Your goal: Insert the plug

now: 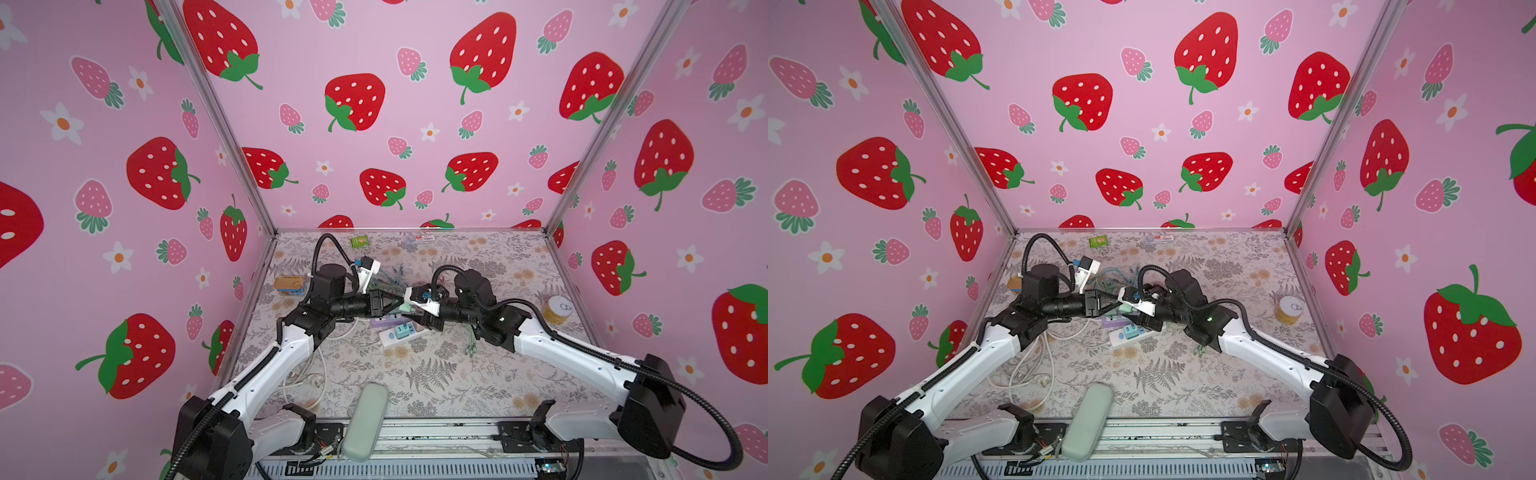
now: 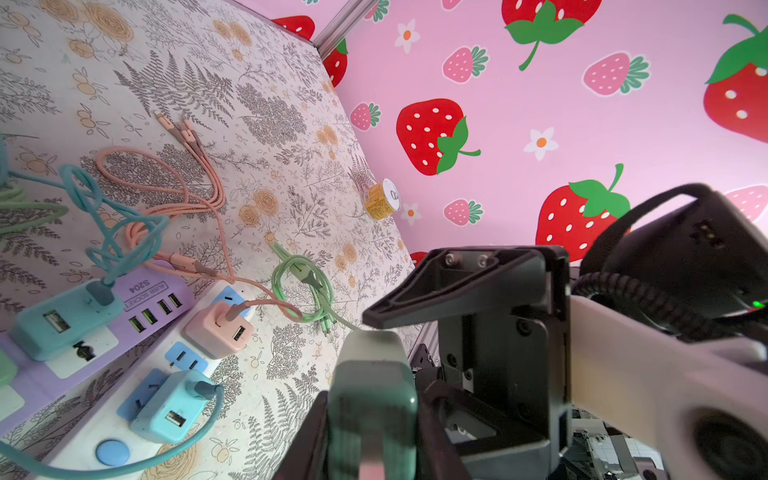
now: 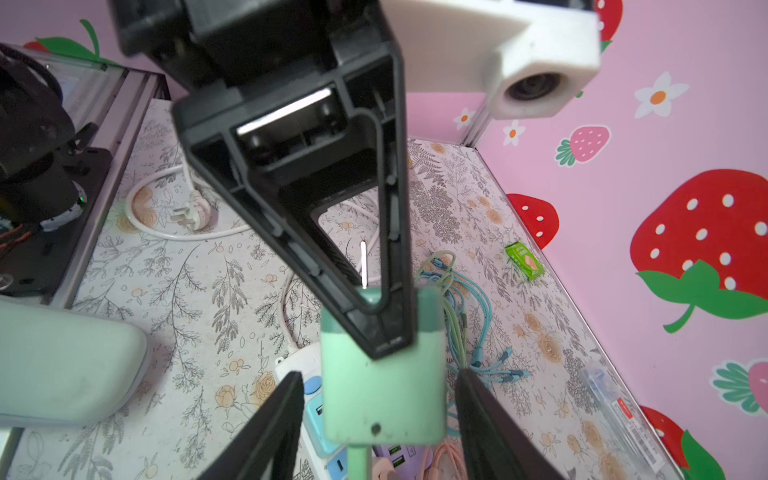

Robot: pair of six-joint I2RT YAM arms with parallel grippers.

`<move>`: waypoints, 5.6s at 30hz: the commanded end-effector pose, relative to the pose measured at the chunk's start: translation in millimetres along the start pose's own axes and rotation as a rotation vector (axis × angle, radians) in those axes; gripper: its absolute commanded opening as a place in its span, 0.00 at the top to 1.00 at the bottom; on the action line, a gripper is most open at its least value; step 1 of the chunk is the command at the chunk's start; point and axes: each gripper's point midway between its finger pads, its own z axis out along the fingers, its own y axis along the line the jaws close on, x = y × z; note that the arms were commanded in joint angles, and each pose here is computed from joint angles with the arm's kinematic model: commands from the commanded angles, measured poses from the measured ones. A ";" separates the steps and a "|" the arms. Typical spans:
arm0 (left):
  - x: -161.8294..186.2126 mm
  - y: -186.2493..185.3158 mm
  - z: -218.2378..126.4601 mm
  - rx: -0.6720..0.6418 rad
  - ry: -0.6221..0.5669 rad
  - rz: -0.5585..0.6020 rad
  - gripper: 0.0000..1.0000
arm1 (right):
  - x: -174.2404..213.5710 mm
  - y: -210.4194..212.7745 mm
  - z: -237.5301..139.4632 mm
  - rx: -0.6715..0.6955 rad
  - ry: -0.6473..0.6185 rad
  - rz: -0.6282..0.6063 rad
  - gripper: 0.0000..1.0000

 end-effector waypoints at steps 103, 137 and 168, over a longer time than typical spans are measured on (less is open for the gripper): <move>-0.9 -56.9 -15.1 0.197 -0.208 0.309 0.47 | -82.8 -53.1 -92.6 -0.147 -0.490 0.703 0.93; 77.3 110.8 -25.3 -0.444 -0.118 -0.046 0.42 | 87.1 -155.2 -64.2 0.351 0.092 0.655 0.96; 119.2 163.7 5.6 -0.489 -0.003 -0.283 0.55 | 162.2 -78.6 -66.8 0.329 0.413 0.680 0.97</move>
